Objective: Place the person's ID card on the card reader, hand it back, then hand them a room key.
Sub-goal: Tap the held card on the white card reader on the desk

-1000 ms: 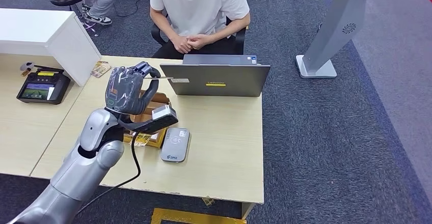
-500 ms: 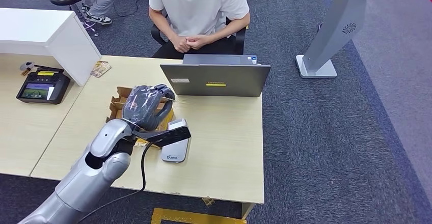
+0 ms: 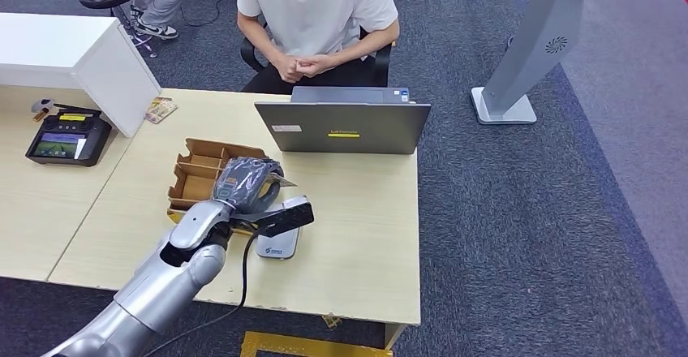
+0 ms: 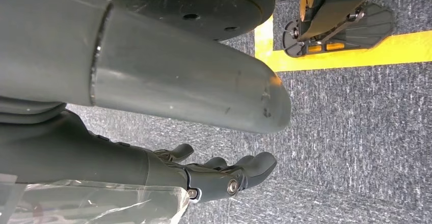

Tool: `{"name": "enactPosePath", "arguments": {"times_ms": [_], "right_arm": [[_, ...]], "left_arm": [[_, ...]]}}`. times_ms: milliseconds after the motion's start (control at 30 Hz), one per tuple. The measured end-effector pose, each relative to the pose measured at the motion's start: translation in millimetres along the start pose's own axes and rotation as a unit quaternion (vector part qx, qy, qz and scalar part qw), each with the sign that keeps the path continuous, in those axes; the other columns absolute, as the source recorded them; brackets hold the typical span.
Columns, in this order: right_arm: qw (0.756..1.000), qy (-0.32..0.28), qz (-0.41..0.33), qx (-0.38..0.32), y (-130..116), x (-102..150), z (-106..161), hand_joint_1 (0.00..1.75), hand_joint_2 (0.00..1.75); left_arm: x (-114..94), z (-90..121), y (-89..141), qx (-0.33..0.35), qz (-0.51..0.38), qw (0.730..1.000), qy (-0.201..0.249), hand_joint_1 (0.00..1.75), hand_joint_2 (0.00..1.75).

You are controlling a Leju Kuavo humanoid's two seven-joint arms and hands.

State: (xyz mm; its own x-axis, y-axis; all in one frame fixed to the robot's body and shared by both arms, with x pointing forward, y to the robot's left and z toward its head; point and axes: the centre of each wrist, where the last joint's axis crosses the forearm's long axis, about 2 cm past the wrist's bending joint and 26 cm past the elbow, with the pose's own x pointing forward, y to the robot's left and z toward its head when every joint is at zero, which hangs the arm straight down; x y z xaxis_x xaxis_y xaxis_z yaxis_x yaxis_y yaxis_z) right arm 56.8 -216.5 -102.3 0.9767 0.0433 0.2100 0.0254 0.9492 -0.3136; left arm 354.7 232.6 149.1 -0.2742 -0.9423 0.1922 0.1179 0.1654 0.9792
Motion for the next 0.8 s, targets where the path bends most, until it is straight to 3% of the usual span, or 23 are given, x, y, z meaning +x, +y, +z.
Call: {"name": "enactPosePath", "arguments": {"times_ms": [433,800], "right_arm": [[1.000,0.004,-0.001,0.001,0.0,-0.3,0.0,0.00,0.00],[1.000,0.005,0.000,0.001,0.0,-0.3,0.0,0.00,0.00]], "left_arm": [[4.1,4.0,-33.7,-0.059,-0.001,0.998,0.038,1.75,1.75],[1.8,7.4,-43.7,-0.087,0.007,0.995,0.044,1.75,1.75]]}}
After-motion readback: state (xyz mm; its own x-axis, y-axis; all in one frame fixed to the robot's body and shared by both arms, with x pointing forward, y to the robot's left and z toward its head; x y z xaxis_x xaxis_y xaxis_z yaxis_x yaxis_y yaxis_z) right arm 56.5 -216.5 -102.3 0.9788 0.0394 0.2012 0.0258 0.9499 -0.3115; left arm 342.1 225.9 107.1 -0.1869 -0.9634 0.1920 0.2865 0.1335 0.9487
